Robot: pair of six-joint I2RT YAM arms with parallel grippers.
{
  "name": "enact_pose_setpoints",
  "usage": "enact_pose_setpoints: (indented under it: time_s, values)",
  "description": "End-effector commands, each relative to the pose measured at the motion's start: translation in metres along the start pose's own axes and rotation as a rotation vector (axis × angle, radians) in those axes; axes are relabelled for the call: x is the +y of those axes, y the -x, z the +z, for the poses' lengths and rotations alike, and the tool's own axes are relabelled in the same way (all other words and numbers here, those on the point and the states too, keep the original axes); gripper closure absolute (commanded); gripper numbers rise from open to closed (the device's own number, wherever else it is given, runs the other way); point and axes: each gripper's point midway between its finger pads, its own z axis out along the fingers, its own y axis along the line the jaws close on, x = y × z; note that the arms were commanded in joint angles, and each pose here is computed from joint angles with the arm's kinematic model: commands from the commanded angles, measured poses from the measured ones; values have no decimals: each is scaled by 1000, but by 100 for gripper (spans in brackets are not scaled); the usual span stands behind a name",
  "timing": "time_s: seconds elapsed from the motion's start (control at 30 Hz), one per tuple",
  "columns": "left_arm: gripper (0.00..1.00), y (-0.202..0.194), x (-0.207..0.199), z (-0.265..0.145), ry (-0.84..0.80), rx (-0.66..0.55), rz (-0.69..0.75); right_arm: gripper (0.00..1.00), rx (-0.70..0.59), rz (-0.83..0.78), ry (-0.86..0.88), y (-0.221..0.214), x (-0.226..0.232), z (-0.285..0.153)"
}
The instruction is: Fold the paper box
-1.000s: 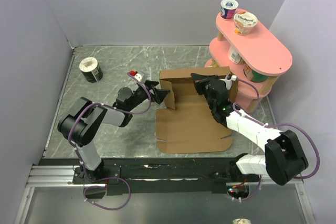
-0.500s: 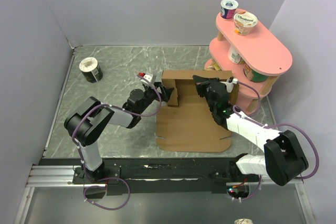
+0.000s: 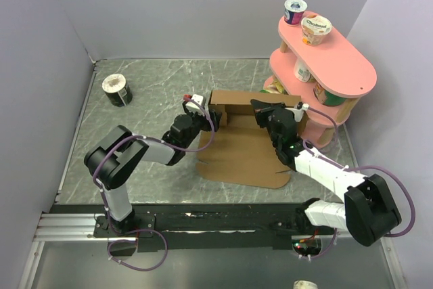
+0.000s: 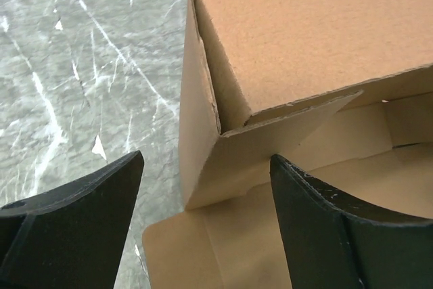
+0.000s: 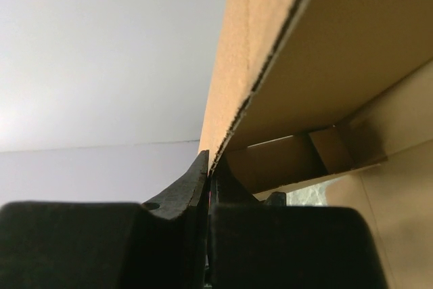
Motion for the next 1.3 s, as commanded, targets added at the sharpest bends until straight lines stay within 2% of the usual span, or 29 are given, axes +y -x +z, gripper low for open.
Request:
enact_pose_setpoints:
  time_s: [0.0,0.1,0.2,0.4,0.47,0.6,0.77,0.8,1.0,1.07,1.17,1.27]
  values:
    - [19,5,22,4,129,-11,39,100,8,-31,8,-1,-3,-8]
    - [18,7,17,4,111,-23,20,100,17,-35,-1,-2,-4,-9]
    - [11,11,7,4,58,-47,1,100,33,-34,-26,-6,-10,-10]
    - [11,20,-5,8,-2,-93,-27,100,41,-36,-39,-6,-15,-11]
    - [15,26,-8,9,-21,-115,-26,100,44,-40,-39,-7,-16,-12]
    - [37,29,-10,10,-33,-137,-31,100,47,-45,-41,-7,-16,-12]
    - [49,30,-9,13,-22,-149,-43,100,60,-43,-43,-10,-17,-11]
    - [55,29,-7,14,-10,-144,-51,100,62,-43,-46,-11,-18,-11]
    - [63,28,4,15,55,-143,-66,100,69,-41,-47,-12,-18,-11]
    - [60,28,0,16,32,-142,-63,100,73,-41,-48,-13,-17,-11]
    - [27,29,-8,13,-24,-155,-54,100,77,-41,-47,-14,-16,-11]
    - [10,34,-9,9,-60,-179,-72,100,79,-41,-48,-14,-17,-11]
